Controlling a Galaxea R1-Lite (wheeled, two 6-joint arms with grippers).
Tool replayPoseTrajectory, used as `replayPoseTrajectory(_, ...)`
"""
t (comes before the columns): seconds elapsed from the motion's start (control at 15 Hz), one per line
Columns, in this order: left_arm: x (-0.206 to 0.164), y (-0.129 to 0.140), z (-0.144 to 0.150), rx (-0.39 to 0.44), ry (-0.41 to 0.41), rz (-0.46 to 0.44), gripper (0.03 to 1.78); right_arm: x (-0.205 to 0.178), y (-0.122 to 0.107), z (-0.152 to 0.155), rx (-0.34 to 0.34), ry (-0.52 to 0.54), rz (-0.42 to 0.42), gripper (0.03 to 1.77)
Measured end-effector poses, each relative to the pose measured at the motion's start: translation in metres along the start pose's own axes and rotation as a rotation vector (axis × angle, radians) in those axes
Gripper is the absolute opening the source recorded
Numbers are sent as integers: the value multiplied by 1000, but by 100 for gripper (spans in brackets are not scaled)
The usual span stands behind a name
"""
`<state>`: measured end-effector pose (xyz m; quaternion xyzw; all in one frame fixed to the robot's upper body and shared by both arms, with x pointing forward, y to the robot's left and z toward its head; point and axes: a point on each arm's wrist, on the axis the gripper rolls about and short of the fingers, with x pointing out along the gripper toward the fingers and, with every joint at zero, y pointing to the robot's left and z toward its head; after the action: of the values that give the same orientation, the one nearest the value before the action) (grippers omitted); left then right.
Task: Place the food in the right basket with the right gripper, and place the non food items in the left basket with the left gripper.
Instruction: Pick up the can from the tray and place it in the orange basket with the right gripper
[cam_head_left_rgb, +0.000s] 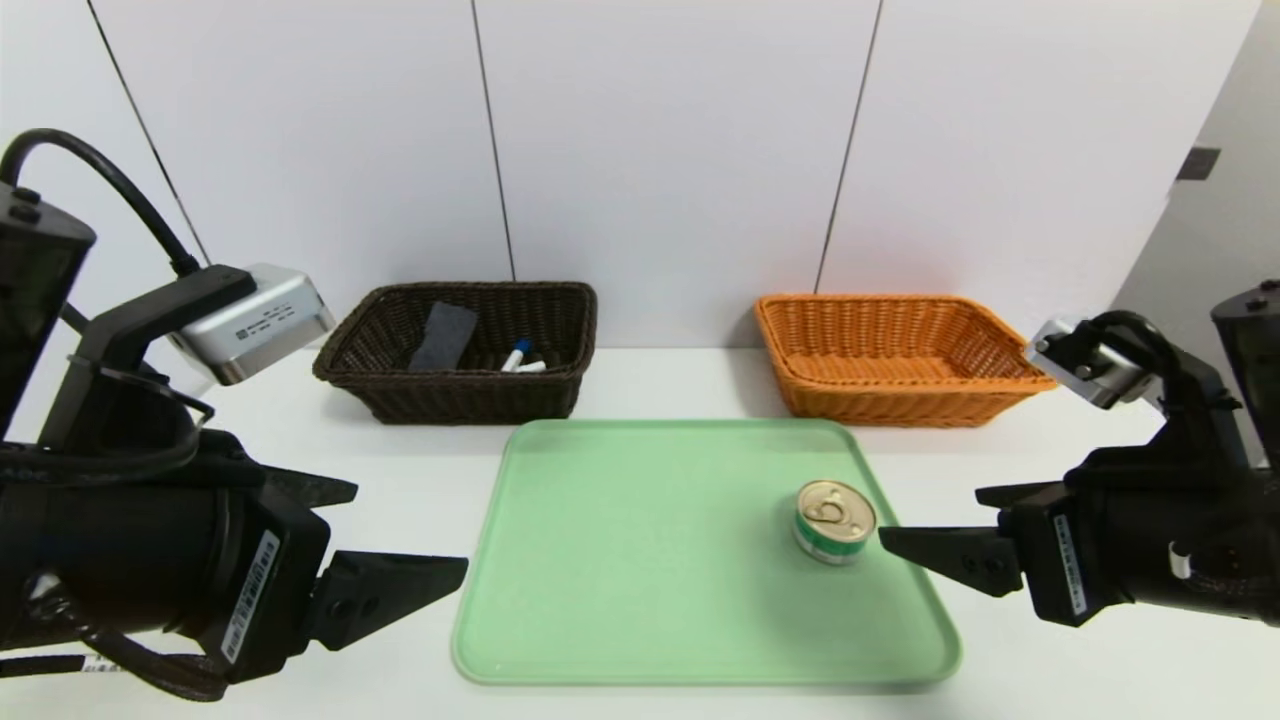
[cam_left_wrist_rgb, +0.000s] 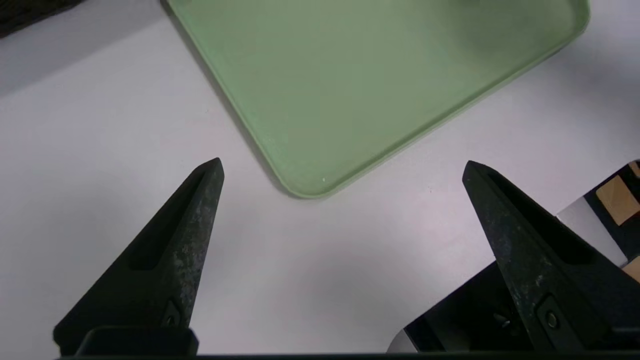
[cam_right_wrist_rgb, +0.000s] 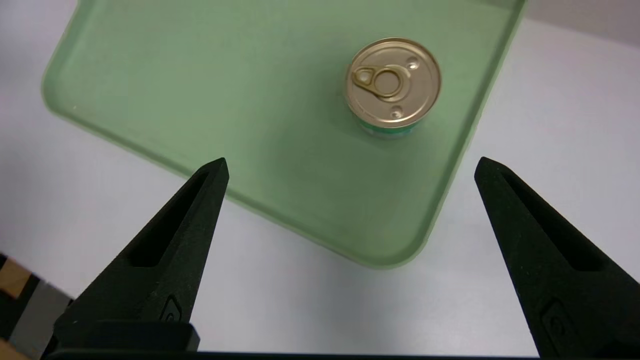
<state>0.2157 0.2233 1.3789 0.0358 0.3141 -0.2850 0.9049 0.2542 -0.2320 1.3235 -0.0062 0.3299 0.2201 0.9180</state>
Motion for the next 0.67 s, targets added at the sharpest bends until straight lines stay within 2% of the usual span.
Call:
replayPoseTrajectory(0.33,4,-1,2,-3,-8,-6,169,39,-1,-15,59,-58,-116,170)
replayPoseTrajectory(0.53,6,-1,2,-6,0,-4,169,66,-1,-23,89,-83,-146,170)
replayPoseTrajectory(0.67,8,-1,3,-9,4,-1,169,79,-1,-28,107,-61,-158,170)
